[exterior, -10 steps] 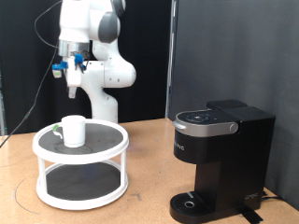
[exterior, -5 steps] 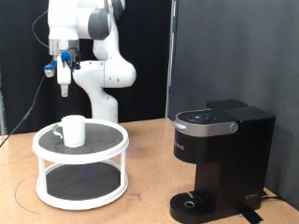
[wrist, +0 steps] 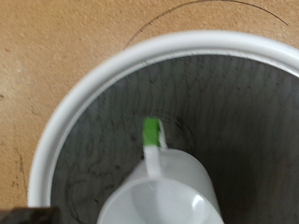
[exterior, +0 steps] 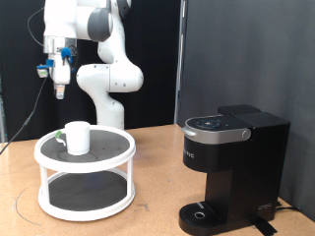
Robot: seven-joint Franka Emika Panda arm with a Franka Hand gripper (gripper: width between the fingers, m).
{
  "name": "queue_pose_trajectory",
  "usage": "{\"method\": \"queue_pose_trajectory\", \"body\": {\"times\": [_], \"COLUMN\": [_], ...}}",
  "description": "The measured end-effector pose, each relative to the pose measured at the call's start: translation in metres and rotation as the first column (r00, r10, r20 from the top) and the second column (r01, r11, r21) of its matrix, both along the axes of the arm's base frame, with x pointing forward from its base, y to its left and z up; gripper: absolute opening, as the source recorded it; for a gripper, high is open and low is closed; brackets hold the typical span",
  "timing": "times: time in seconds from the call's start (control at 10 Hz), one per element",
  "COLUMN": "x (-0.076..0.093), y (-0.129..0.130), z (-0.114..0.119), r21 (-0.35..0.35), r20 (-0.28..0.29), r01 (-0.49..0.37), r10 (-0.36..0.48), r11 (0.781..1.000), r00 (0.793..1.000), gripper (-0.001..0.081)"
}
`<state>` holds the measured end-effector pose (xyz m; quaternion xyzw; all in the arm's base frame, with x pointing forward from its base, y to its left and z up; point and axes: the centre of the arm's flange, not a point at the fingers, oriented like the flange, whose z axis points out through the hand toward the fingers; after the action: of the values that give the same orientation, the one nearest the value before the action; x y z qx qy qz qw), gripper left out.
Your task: Make a cup of coffee with the keurig machine
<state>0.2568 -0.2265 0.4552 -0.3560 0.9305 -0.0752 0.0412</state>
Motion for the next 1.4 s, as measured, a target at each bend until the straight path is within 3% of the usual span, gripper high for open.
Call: {"method": "queue_pose_trajectory", "body": {"times": [0.5, 1.0, 1.2, 1.4], "x": [0.033, 0.041, 0.041, 0.039], "y": [-0.019, -0.01, -0.003, 0.004], "z": [-0.02, -0.064, -0.088, -0.104], "r21": [-0.001, -0.035, -0.037, -0.034], "r20": [-0.047, -0.073, -0.093, -0.095], "r01": [0.011, -0.042, -0.064, -0.075], "r10": [-0.011, 0.04, 0.06, 0.072], "r11": [1.0, 0.998, 0.997, 0.997], "r00": [0.999, 0.997, 0.994, 0.993], "gripper": [0.0486, 0.0486, 0.0697, 0.0723]}}
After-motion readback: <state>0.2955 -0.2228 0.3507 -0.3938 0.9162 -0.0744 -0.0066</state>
